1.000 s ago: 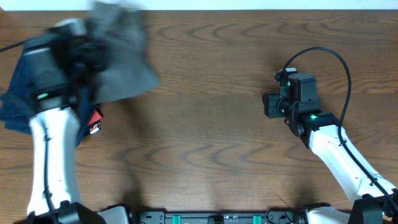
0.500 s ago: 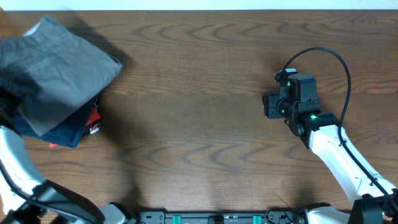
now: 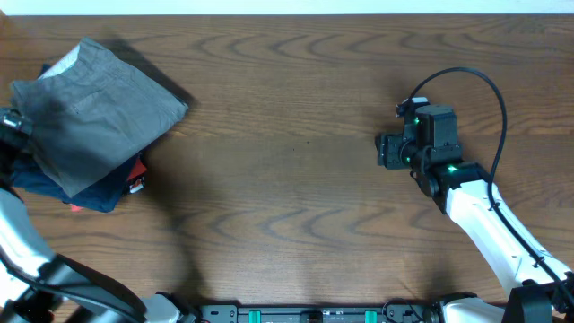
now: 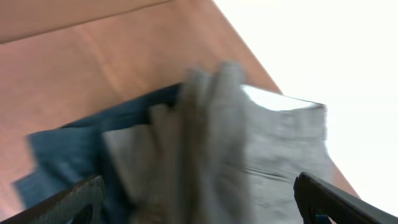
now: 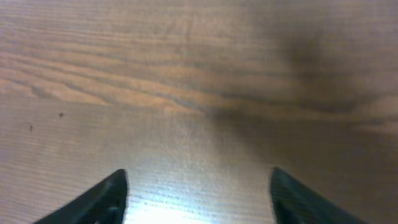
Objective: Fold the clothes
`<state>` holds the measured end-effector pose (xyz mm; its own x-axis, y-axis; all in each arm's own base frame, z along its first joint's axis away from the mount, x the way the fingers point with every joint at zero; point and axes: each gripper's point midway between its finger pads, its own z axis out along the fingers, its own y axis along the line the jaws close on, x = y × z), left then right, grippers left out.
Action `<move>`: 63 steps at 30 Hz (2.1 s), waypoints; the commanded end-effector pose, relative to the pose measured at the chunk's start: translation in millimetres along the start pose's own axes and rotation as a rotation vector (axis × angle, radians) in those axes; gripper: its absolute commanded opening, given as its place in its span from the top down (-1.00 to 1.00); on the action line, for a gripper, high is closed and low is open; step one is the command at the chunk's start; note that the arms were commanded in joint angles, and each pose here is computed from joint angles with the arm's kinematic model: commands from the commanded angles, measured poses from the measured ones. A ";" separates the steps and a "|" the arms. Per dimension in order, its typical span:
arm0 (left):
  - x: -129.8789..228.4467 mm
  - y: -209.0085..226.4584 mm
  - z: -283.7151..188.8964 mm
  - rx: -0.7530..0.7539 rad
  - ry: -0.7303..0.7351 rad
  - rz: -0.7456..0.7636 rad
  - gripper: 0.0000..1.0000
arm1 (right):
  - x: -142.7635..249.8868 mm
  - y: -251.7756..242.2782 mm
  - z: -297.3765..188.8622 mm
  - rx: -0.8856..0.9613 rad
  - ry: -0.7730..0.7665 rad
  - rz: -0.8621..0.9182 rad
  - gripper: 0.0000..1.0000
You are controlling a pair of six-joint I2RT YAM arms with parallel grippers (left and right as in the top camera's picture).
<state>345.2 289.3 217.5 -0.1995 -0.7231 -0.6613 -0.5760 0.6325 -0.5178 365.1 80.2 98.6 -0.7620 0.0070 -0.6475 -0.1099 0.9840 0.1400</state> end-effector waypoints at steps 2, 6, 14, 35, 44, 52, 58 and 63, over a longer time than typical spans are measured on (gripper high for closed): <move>16.8 -85.0 -12.0 0.201 0.032 0.108 -0.96 | -17.4 1.2 -2.4 -0.009 -0.061 0.000 -0.70; 83.5 -160.0 -4.5 0.341 0.178 0.289 -0.96 | -29.2 -1.0 -3.5 -0.012 -0.108 0.010 -0.99; 259.2 -214.1 -16.5 0.356 0.587 0.639 -0.96 | -47.1 -49.5 -10.8 0.013 -0.171 0.169 -0.99; 228.2 -148.0 -188.9 0.249 0.304 0.738 -0.96 | -2.1 -93.6 -154.9 0.206 -0.217 0.288 -0.99; 207.9 -128.2 -246.8 0.359 0.042 0.690 -0.96 | -14.4 -82.8 -204.8 0.219 -0.406 0.250 -0.98; 205.4 -126.3 -255.8 0.378 0.009 0.683 -0.96 | -12.9 -82.9 -203.6 0.218 -0.398 0.252 -0.99; 209.7 -121.4 -254.7 0.365 0.032 0.688 -0.96 | -12.8 -82.9 -203.4 0.218 -0.396 0.252 -0.99; 212.6 -118.1 -254.0 0.356 0.048 0.692 -0.96 | -12.8 -83.0 -203.5 0.219 -0.397 0.252 -0.98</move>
<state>169.4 -12.5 277.6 -0.4582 -0.1325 -0.8789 -0.0032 0.9891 -0.1474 254.6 -36.2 251.4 -0.4339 0.2876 -0.8538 0.2104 0.9538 0.2144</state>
